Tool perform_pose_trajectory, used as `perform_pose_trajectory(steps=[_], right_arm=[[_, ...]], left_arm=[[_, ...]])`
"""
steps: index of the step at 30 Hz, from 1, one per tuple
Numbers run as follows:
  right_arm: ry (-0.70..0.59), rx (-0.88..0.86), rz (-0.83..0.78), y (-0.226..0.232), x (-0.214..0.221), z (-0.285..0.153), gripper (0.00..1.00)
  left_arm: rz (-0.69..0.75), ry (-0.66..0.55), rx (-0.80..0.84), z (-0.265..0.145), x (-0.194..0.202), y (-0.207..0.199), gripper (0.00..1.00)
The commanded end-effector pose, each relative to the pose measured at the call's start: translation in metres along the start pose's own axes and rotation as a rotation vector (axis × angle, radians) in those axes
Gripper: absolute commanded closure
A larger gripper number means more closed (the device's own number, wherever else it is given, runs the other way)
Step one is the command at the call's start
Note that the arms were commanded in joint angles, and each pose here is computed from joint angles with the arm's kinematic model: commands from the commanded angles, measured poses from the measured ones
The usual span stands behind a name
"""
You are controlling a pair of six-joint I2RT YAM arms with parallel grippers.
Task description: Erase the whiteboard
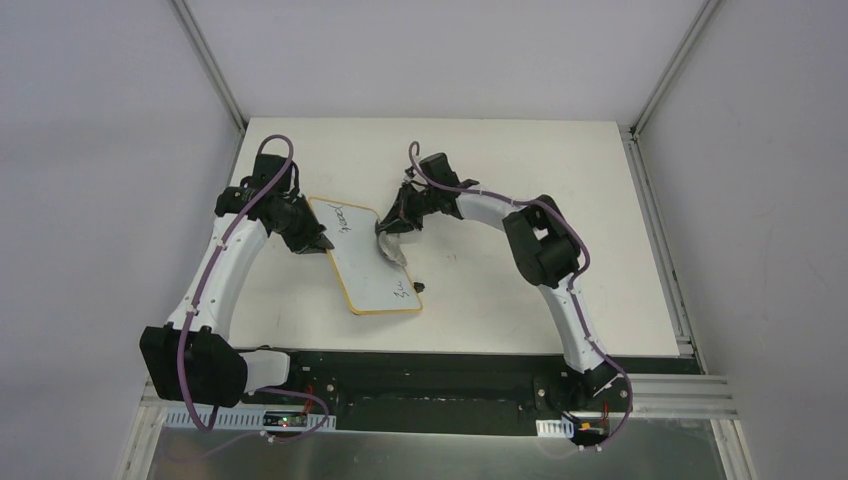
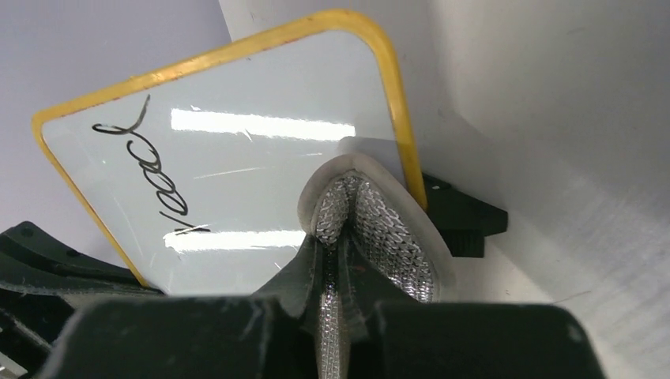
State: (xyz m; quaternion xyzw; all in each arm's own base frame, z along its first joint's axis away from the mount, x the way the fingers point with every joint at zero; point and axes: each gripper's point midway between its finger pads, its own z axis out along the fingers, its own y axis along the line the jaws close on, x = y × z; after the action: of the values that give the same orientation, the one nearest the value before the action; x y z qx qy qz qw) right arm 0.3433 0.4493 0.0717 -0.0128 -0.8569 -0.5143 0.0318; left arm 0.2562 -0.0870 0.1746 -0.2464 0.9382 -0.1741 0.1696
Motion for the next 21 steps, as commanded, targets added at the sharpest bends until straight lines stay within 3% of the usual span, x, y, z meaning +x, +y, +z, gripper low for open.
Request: perform_pose_trajectory(steps=[1,6,9,16,21], right_arm=[[0.032,0.039,-0.083,0.031,0.019,0.016,1.00],[0.094,-0.056,-0.191,0.098,0.068,0.013,1.00],[0.121,-0.091,-0.195,0.100,0.092,0.010,1.00],[0.093,0.058,-0.066,-0.007,0.095,-0.008,1.00],[0.064,0.255,-0.119,-0.064,0.097,-0.037,1.00]], left_arm=[[0.002,0.163,-0.027,0.016,0.031,0.005,1.00],[-0.003,0.163,-0.030,0.018,0.030,0.005,1.00],[-0.004,0.161,-0.031,0.019,0.029,0.005,1.00],[0.009,0.165,-0.033,0.019,0.026,0.003,1.00],[0.020,0.166,-0.038,0.017,0.025,0.003,1.00]])
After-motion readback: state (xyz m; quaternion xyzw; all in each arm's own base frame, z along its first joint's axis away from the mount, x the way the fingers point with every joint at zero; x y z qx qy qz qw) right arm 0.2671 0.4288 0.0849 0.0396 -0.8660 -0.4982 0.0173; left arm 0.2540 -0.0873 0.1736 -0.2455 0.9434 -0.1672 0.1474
